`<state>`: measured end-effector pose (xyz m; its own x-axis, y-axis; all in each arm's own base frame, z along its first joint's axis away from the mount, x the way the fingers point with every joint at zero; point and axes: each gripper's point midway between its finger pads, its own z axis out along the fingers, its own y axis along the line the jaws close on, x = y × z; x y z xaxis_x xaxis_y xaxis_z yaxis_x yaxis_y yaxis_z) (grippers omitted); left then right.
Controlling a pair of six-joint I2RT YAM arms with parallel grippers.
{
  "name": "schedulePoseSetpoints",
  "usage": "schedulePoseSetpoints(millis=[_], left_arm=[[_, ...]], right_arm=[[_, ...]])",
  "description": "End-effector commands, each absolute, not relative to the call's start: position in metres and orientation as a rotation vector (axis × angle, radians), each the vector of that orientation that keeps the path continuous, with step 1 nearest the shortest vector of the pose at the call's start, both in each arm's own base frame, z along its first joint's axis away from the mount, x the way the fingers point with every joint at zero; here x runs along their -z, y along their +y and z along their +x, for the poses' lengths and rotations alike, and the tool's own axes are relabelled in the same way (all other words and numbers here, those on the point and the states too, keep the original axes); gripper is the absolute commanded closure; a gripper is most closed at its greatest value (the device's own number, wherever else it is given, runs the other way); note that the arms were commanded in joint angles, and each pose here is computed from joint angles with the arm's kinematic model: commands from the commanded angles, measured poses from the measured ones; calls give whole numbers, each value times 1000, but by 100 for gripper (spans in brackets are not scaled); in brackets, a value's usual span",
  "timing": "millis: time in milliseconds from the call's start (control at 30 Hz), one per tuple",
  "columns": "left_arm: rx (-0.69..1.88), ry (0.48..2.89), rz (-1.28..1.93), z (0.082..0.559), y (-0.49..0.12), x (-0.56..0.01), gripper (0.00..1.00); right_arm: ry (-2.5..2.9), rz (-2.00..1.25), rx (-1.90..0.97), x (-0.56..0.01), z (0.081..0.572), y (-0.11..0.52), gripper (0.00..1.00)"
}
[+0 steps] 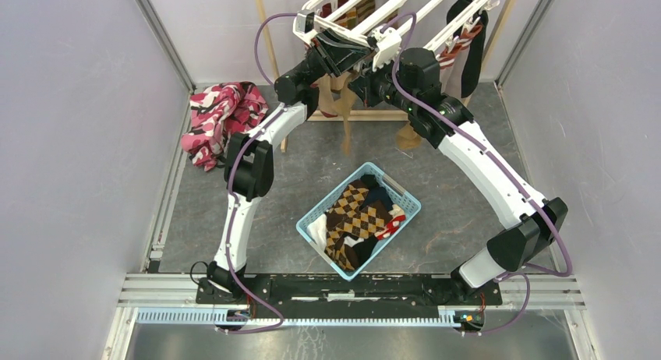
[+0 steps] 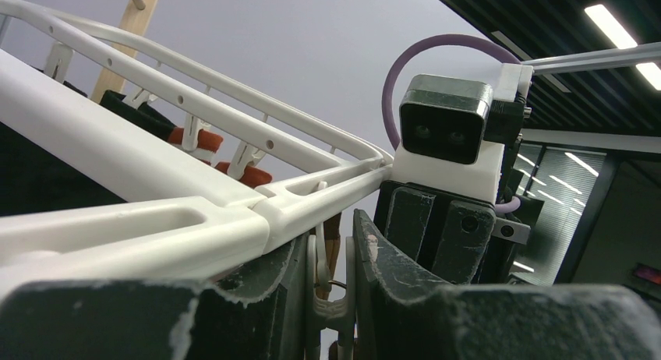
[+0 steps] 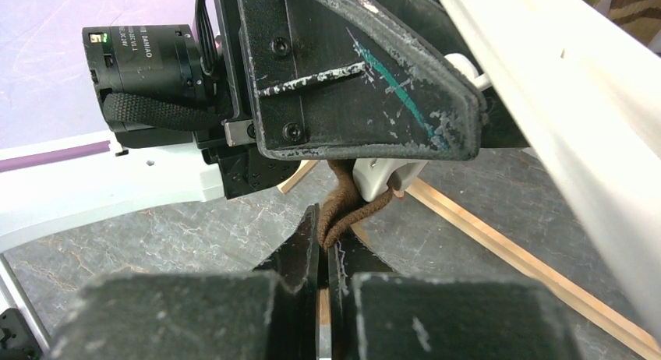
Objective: Clip the socks to the hanger
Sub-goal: Clamp the sock onto the hanger.
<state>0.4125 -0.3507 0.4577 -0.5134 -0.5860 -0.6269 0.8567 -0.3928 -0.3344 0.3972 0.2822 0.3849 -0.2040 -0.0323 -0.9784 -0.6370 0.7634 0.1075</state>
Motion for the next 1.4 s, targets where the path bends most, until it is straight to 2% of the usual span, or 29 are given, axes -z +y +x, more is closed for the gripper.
schedulePoseSetpoints(millis=[0, 333, 500, 600, 733, 967, 1033, 1167, 1300, 1367], left_arm=[[1883, 555, 718, 371, -325, -475, 72], [1887, 560, 701, 371, -323, -476, 41], [1875, 566, 685, 370, -321, -477, 19], [1842, 572, 666, 370, -320, -477, 11], [1829, 611, 648, 371, -319, -469, 9], [1803, 638, 634, 365, -317, -465, 9], [1804, 646, 633, 364, -317, -464, 8], [1797, 656, 634, 361, -317, -462, 8], [1783, 661, 647, 356, -315, -463, 9], [1774, 665, 652, 354, -315, -462, 8]], right_arm=[[1554, -341, -538, -444, 417, 239, 100], [1560, -346, -538, -442, 417, 240, 100], [1561, -350, -535, -441, 416, 239, 100], [1555, -363, -530, -441, 415, 239, 100], [1548, -394, -497, -439, 411, 235, 100], [1561, -428, -389, -426, 403, 217, 79], [1570, -422, -372, -422, 404, 212, 75], [1576, -420, -363, -419, 404, 208, 76], [1573, -431, -350, -418, 403, 205, 85], [1569, -435, -345, -418, 400, 204, 85]])
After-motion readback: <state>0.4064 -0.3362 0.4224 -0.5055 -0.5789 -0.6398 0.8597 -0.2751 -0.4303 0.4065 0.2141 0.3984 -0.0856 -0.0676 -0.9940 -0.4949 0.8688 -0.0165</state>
